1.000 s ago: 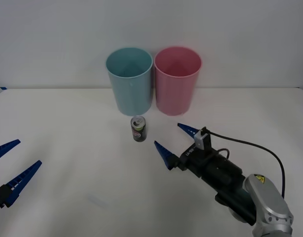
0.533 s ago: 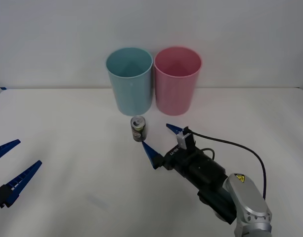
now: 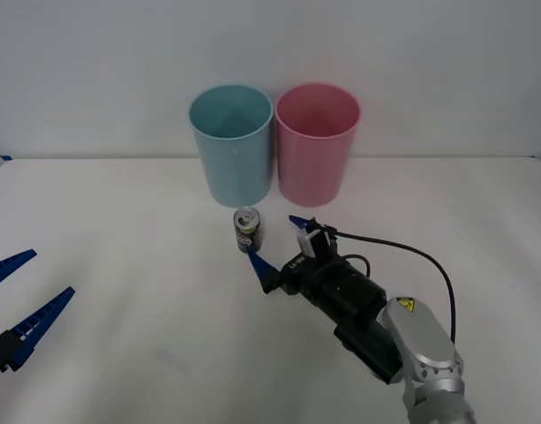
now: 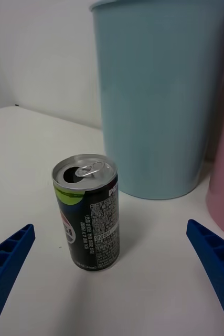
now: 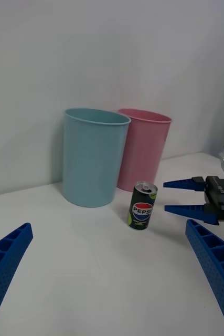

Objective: Grasp the object on the table and drop it into the matching bin: aluminum can to the light blue bin, PET bottle to the pink bin.

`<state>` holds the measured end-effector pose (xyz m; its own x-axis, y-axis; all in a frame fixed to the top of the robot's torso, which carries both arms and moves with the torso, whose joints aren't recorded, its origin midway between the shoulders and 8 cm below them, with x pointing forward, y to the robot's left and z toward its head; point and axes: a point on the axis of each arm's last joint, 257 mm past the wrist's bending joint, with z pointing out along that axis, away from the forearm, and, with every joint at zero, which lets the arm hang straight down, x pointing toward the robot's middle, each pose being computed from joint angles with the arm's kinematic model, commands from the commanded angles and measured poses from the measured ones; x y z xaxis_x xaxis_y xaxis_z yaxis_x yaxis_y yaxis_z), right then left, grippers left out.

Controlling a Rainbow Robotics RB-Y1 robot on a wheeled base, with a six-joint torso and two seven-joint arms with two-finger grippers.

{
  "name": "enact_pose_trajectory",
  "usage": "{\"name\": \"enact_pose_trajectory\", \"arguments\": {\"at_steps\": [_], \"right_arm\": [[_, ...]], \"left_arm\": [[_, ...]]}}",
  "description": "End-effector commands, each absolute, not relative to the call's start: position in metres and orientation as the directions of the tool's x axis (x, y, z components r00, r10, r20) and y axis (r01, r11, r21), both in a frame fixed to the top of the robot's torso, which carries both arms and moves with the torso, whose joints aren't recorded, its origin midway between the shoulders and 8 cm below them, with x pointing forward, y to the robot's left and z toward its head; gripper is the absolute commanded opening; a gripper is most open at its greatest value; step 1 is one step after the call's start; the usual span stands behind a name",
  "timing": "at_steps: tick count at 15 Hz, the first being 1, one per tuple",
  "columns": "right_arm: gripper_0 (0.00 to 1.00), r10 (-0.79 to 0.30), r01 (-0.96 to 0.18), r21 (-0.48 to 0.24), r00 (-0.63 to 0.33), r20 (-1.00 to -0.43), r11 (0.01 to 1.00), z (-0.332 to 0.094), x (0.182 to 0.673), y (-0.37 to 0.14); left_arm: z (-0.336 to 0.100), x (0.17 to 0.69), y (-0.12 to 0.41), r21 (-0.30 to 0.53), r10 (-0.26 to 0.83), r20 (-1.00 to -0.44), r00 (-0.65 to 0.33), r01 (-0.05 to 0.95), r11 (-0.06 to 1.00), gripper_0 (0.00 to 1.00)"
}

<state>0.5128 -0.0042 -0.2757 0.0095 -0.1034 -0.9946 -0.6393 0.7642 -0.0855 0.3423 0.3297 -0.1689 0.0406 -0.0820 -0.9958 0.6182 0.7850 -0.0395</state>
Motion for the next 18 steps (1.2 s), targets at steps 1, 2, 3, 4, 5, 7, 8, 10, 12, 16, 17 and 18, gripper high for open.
{"name": "enact_pose_trajectory", "arguments": {"at_steps": [1, 2, 3, 4, 5, 7, 8, 10, 12, 16, 17, 18], "right_arm": [[1.0, -0.096, -0.648, -0.09, 0.026, -0.995, 0.756, -0.264, 0.515, 0.014], [1.0, -0.096, -0.647, -0.091, 0.028, -0.995, 0.757, -0.262, 0.517, 0.018], [1.0, -0.094, -0.645, -0.09, 0.029, -0.995, 0.759, -0.259, 0.519, 0.022], [1.0, -0.1, -0.638, -0.097, 0.032, -0.995, 0.764, -0.257, 0.521, 0.025], [1.0, -0.104, -0.631, -0.101, 0.032, -0.994, 0.769, -0.255, 0.523, 0.029], [1.0, -0.112, -0.62, -0.111, 0.038, -0.993, 0.777, -0.251, 0.527, 0.034], [1.0, -0.113, -0.618, -0.112, 0.037, -0.993, 0.779, -0.251, 0.528, 0.035], [1.0, -0.116, -0.613, -0.118, 0.043, -0.992, 0.781, -0.247, 0.531, 0.036], [1.0, -0.119, -0.634, -0.094, 0.003, -0.993, 0.768, -0.26, 0.541, 0.045], [1.0, -0.119, -0.629, -0.088, -0.007, -0.993, 0.773, -0.258, 0.553, 0.048], [1.0, -0.119, -0.631, -0.081, -0.018, -0.993, 0.772, -0.261, 0.557, 0.049], [1.0, -0.118, -0.632, -0.068, -0.038, -0.992, 0.772, -0.265, 0.562, 0.05]], "left_arm": [[-0.169, 0.342, 0.33, -0.039, -0.082, -0.996, 0.041, 0.618, 0.785, 1.0], [-0.169, 0.342, 0.33, -0.039, -0.082, -0.996, 0.041, 0.618, 0.785, 1.0], [-0.169, 0.342, 0.33, -0.039, -0.082, -0.996, 0.041, 0.618, 0.785, 1.0], [-0.169, 0.342, 0.33, -0.039, -0.082, -0.996, 0.041, 0.618, 0.785, 1.0], [-0.169, 0.342, 0.33, -0.039, -0.082, -0.996, 0.041, 0.618, 0.785, 1.0], [-0.169, 0.342, 0.33, -0.039, -0.082, -0.996, 0.041, 0.618, 0.785, 1.0], [-0.169, 0.342, 0.33, -0.039, -0.082, -0.996, 0.041, 0.618, 0.785, 1.0], [-0.169, 0.342, 0.33, -0.039, -0.082, -0.996, 0.041, 0.618, 0.785, 1.0], [-0.169, 0.342, 0.33, -0.039, -0.082, -0.996, 0.041, 0.618, 0.785, 1.0], [-0.169, 0.342, 0.33, -0.039, -0.082, -0.996, 0.041, 0.618, 0.785, 1.0], [-0.169, 0.342, 0.33, -0.039, -0.082, -0.996, 0.041, 0.618, 0.785, 1.0], [-0.169, 0.342, 0.33, -0.039, -0.082, -0.996, 0.041, 0.618, 0.785, 1.0]]}}
